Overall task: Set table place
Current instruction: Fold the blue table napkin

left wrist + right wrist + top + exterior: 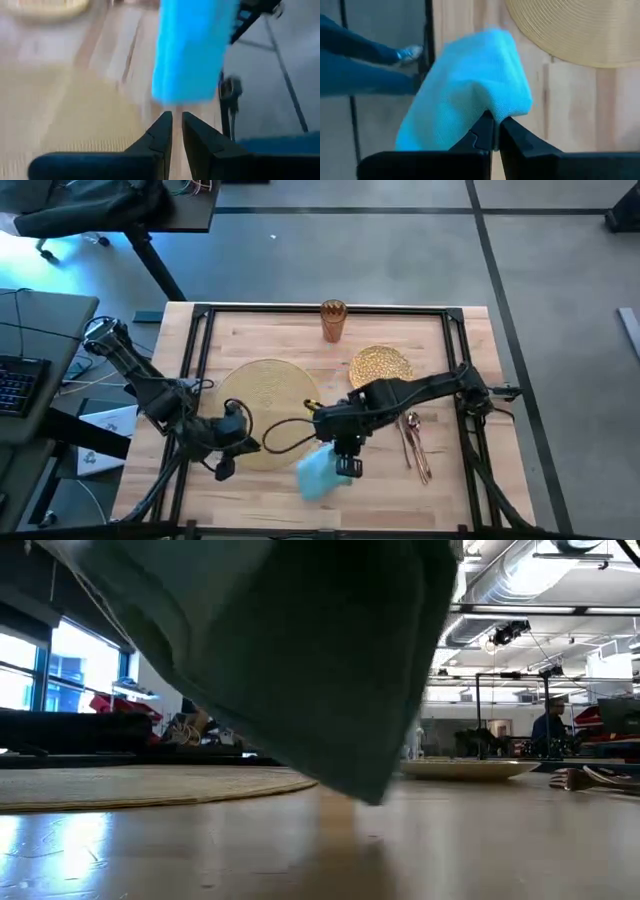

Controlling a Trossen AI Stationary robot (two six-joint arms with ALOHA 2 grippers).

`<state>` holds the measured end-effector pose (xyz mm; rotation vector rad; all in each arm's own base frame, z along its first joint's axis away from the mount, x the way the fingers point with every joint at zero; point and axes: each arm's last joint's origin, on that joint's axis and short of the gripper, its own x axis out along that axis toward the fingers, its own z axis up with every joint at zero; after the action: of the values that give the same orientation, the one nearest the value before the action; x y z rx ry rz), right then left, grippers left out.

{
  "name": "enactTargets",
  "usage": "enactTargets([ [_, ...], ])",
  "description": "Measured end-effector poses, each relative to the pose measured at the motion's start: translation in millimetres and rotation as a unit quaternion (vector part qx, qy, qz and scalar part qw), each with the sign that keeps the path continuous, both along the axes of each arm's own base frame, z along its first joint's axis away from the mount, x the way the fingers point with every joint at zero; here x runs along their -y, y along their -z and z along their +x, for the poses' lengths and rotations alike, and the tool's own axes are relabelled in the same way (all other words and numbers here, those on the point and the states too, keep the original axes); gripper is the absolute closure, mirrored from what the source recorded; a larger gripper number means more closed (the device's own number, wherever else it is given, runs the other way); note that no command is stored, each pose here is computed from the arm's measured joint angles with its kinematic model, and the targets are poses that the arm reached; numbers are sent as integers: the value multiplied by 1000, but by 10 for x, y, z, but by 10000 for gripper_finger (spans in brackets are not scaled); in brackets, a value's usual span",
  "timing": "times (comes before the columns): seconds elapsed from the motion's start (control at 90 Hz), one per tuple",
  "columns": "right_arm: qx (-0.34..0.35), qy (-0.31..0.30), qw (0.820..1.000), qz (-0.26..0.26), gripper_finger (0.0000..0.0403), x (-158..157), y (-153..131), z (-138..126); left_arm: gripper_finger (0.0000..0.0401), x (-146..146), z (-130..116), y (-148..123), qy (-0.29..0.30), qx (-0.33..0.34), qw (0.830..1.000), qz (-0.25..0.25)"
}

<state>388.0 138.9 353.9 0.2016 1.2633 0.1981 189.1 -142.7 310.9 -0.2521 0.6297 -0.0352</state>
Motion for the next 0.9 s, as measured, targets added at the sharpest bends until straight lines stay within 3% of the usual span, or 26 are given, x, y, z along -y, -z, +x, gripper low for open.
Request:
enactTargets([
  [0.144, 13, -13, 999, -50, 403, 106, 9, 23, 326, -174, 206, 39, 0, -5, 1000, 30],
  [0.244, 2, 26, 988, -153, 403, 331, 31, 20, 307, -308, 244, 67, -13, -25, 998, 49],
  [0.378, 10, 95, 930, -355, 403, 720, 5, 38, 301, -422, 170, 0, -45, -33, 997, 51],
  [0.533, 8, 72, 865, -497, 403, 1116, 14, 187, 308, -468, 49, -97, -46, -25, 998, 35],
  [0.622, -12, 18, 861, -509, 403, 1211, 159, 330, 312, -477, -24, -131, -53, -24, 998, 16],
  [0.778, -8, -54, 894, -445, 403, 1003, 603, 632, 317, -460, -122, -153, -61, -29, 998, -5],
  [0.9, -12, -104, 911, -399, 403, 628, 1209, 892, 321, -419, -185, -129, -59, -48, 997, -13],
])
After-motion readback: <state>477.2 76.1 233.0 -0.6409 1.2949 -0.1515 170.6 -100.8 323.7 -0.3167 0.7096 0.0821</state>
